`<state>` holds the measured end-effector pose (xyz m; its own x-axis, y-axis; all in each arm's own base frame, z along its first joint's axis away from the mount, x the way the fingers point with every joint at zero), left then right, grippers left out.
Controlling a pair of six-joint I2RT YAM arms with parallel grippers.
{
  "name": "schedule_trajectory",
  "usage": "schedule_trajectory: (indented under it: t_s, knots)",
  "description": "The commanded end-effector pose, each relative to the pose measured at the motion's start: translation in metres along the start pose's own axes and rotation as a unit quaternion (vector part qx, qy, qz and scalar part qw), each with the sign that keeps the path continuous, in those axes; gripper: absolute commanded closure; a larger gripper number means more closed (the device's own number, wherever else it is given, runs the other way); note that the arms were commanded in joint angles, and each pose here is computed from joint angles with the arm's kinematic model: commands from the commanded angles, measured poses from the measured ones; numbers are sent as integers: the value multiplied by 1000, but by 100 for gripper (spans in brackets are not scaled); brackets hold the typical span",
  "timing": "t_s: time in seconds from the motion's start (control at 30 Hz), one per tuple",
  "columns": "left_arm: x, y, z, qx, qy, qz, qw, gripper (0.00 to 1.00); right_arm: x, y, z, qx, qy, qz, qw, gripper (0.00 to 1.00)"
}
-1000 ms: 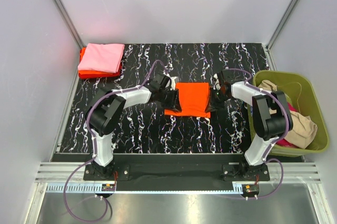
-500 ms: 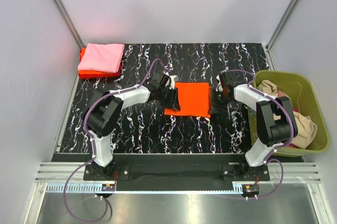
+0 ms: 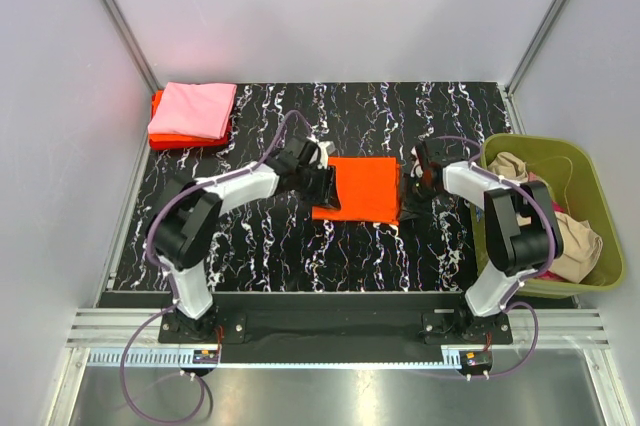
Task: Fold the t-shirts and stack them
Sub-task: Fold the tshirt
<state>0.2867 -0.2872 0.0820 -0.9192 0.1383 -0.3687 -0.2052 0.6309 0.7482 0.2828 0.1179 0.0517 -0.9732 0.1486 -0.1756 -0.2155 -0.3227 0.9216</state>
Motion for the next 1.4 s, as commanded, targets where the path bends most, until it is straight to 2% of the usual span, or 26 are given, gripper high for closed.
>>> schedule_trajectory:
  t_s: [0.0,0.13,0.17,0.2,0.27,0.3,0.33,0.37,0.4,0.5,0.53,0.9,1.0,1.07,1.17,1.27,1.3,1.37]
  knots:
    - [-36,47,-34,20,-40,-68,997,56,-12,23,8,-4,4,-44,999,98]
    - [-59,67,-28,41,-30,-85,995,57,-25,41,22,-28,4,-71,997,72]
    - [-63,69,-22,39,-27,-88,995,57,-29,40,21,-28,3,-71,997,56]
    - [-68,70,-18,40,-25,-91,995,57,-39,42,25,-31,4,-79,996,51]
    - [-79,65,9,30,-6,-89,996,56,-58,41,23,-44,6,-86,995,47]
    - [-82,68,6,35,-9,-91,995,56,-66,39,21,-47,1,-86,995,47]
    - [-84,60,21,28,2,-81,996,56,-72,38,19,-54,2,-83,995,46]
    - [-90,59,24,28,4,-81,996,53,-75,30,17,-68,0,-68,995,46]
    - [-91,52,36,21,12,-73,997,48,-91,33,16,-72,0,-82,994,46]
    - [-97,40,50,3,14,-72,997,46,-112,21,12,-87,2,-73,994,46]
    - [-99,37,51,3,14,-70,997,46,-113,10,9,-88,-3,-59,994,46]
    - [-103,0,77,-8,24,-61,998,41,-145,-22,4,-93,19,-56,994,48]
    - [-104,-1,77,-2,26,-65,998,40,-147,-32,-1,-92,16,-49,994,61]
    - [-105,-2,77,4,28,-66,997,39,-149,-37,-2,-95,16,-46,994,76]
    - [-103,-5,80,-1,32,-65,997,39,-151,-40,-1,-97,18,-46,994,83]
    - [-95,-10,90,-14,44,-57,997,39,-152,-37,1,-99,14,-50,994,79]
    - [-95,-10,89,-14,47,-59,997,39,-153,-33,2,-100,13,-54,993,67]
    - [-92,-13,89,-8,49,-60,997,39,-153,-20,8,-107,14,-64,992,60]
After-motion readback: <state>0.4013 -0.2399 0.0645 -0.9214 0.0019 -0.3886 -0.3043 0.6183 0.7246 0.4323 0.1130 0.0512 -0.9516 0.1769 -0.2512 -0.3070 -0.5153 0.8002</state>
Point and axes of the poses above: each gripper's point midway between its finger pads, its own y axis back along the fingers, its own z axis along the line the jaws close on, x = y × z, the point moved 4 cm from there along y, back along the fingers
